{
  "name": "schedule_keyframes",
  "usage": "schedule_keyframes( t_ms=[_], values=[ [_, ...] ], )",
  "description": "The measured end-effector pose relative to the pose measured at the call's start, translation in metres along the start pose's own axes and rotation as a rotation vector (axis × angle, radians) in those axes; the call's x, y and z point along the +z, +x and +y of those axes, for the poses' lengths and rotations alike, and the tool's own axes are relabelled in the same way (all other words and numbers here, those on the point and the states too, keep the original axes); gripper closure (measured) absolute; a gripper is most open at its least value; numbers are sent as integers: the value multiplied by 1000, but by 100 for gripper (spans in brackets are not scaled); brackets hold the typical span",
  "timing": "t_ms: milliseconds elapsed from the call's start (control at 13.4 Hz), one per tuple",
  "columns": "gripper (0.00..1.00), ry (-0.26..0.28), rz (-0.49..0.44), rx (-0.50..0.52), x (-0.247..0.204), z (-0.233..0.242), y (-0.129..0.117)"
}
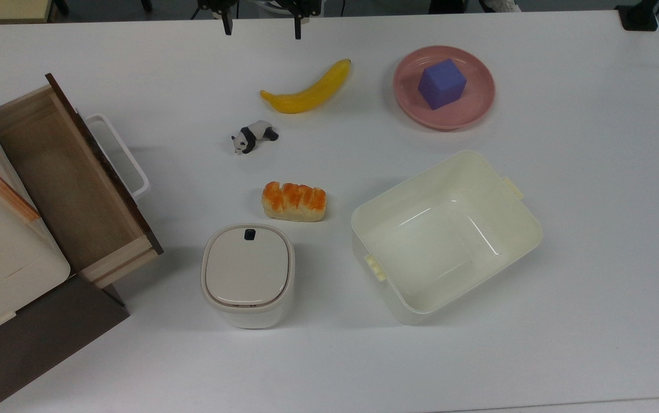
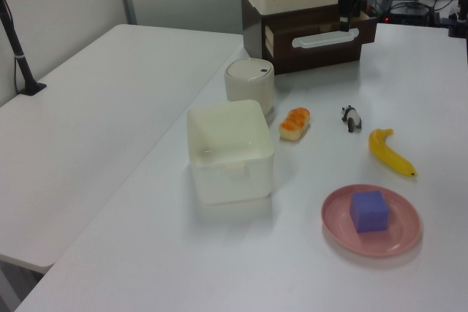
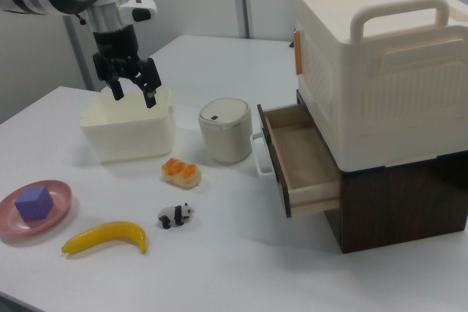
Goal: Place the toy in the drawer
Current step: 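Move the gripper toward the purple cube on the pink plate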
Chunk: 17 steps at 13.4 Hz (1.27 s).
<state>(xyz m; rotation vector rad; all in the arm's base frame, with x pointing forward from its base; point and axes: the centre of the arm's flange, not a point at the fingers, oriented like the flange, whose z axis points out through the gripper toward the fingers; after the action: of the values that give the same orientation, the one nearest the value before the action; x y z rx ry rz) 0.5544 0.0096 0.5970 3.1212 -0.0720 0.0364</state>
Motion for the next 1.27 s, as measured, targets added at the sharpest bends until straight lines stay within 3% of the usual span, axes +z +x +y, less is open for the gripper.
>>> schedule_keyframes(
  t_ms=[898, 1272],
  values=[
    [0, 1, 13, 2, -6, 3, 1],
    [0, 2, 4, -119, -2, -26, -2]
  ],
)
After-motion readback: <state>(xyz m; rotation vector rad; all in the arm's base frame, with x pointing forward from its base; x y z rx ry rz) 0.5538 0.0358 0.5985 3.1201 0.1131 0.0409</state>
